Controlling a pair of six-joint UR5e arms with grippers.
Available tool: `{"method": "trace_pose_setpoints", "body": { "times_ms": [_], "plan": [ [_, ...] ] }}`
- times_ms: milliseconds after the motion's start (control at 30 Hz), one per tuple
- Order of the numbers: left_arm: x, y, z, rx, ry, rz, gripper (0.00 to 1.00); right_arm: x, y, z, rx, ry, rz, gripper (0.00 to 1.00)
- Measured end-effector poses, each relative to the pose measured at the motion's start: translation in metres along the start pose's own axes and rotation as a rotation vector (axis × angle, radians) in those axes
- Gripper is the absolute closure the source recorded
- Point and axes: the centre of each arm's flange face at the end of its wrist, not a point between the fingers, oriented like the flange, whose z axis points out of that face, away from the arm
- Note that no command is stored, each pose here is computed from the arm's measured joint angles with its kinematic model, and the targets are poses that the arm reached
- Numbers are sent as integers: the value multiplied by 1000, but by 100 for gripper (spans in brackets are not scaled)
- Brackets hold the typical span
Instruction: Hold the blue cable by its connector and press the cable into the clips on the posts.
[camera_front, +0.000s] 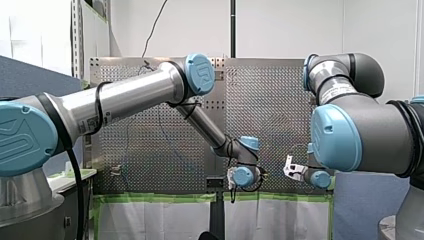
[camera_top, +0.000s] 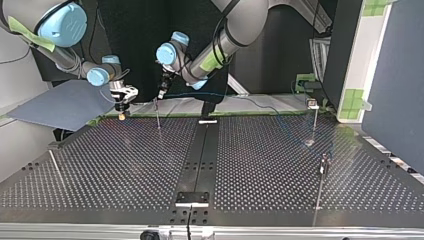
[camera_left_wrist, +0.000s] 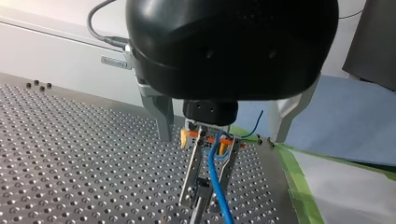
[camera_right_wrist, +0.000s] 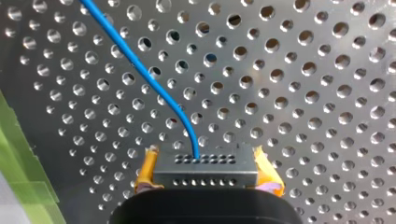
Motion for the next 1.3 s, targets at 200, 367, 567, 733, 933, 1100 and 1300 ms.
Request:
{"method": "trace_pose_setpoints", "body": {
  "times_ms": [200, 367, 567, 733, 933, 1100, 1300],
  "plan": [
    [0, 1, 0, -3, 0, 0, 1, 0, 1, 0, -3, 1, 0, 100],
    [0, 2, 1, -5, 0, 0, 1, 0, 1, 0, -2, 1, -1, 100],
    [1, 3, 0, -5, 2, 0, 1, 0, 1, 0, -3, 1, -1, 100],
    [2, 3, 0, -6, 4, 1, 1, 0, 2, -1, -6, -3, -4, 100],
    [2, 4, -1, -7, 13, 4, 1, -6, 5, -9, -24, -32, -27, 100],
    [5, 6, -4, -12, 29, 11, 1, -13, 7, -20, -22, -49, -53, 100],
    [15, 11, -13, -20, 63, 28, 1, -2, 5, -32, -14, -33, -75, 100]
  ]
}}
